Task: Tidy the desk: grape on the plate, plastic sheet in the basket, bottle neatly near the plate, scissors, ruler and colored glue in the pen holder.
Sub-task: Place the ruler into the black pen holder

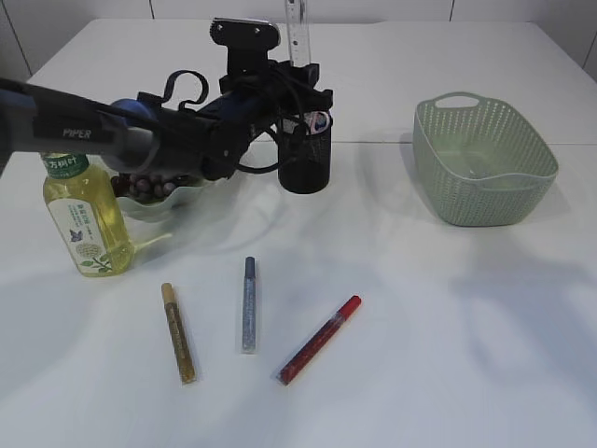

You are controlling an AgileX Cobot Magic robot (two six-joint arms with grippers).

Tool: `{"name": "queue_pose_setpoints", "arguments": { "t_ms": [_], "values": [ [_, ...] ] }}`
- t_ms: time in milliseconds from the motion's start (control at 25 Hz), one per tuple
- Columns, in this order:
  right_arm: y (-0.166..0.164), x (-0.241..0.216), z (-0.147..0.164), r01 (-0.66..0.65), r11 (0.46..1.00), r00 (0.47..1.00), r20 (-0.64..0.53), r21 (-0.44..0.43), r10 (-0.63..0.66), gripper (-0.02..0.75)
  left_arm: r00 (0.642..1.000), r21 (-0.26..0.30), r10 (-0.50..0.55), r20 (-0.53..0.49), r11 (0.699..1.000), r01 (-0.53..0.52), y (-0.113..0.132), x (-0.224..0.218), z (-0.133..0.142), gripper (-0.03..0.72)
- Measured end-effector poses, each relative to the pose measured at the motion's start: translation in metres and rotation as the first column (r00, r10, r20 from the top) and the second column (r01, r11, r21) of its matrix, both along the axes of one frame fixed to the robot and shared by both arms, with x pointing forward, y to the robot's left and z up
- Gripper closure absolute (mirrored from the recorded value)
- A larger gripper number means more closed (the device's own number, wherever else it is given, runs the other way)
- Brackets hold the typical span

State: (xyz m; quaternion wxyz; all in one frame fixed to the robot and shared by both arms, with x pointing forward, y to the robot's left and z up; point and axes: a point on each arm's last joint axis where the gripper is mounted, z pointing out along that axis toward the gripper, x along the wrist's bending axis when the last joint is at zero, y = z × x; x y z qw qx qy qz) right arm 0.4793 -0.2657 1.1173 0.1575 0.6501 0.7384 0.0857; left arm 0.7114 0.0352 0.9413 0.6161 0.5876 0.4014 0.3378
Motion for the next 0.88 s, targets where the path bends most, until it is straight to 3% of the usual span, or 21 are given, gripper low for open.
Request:
{"name": "queue_pose_setpoints", "arguments": {
  "t_ms": [880],
  "values": [
    [0.000, 0.000, 0.000, 0.000, 1.000, 1.000, 0.000, 0.000, 0.000, 0.477, 0.992, 0.048, -0.002, -0.128, 0.999, 0.008, -0.007, 0.010, -0.025, 0.409]
  ]
}}
